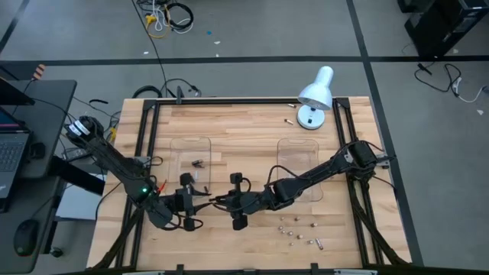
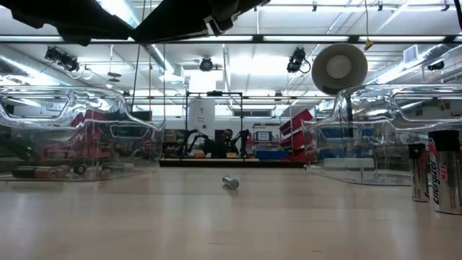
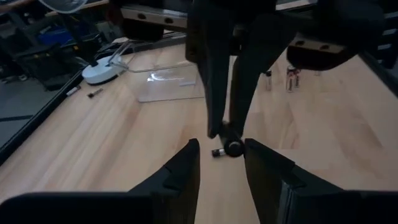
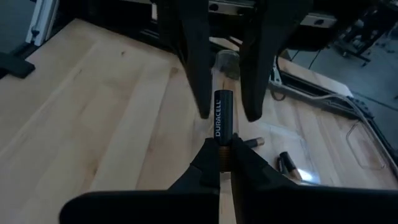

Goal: Sort batteries
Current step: Put the black battery into the left transparent bin

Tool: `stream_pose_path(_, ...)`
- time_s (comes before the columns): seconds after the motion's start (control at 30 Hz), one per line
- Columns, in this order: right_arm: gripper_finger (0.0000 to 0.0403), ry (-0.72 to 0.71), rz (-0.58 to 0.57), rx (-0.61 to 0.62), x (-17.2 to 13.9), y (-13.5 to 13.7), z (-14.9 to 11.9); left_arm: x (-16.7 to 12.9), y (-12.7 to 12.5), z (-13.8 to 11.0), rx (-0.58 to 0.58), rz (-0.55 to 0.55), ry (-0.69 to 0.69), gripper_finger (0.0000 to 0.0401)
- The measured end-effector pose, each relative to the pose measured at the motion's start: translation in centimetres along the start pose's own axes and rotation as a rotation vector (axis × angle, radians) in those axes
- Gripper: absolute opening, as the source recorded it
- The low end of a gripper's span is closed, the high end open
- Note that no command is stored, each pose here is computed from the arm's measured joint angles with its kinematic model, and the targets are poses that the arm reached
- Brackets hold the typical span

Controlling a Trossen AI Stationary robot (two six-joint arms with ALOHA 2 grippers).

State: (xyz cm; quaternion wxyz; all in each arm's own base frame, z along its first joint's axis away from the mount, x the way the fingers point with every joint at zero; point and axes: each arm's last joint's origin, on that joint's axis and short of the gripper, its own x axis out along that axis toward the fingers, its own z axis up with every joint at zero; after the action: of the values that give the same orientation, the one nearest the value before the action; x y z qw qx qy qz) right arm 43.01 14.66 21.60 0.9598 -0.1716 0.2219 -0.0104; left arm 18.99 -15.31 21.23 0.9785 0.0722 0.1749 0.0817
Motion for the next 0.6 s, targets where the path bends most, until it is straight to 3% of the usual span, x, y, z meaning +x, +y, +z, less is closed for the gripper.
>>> stream_pose_path(0.3, 0.0007, -0.016, -0.002, -0.006, 0.0, -0.03, 0.16, 0.19, -0.07, 0.27, 0.029, -0.064, -0.002, 0.0129)
stream_pose_path(0.6, 0.0007, -0.016, 0.002, -0.004, 0.01, -0.04, 0.15, 0.19, -0.12, 0.56, 0.047, -0.068, -0.026, 0.0077)
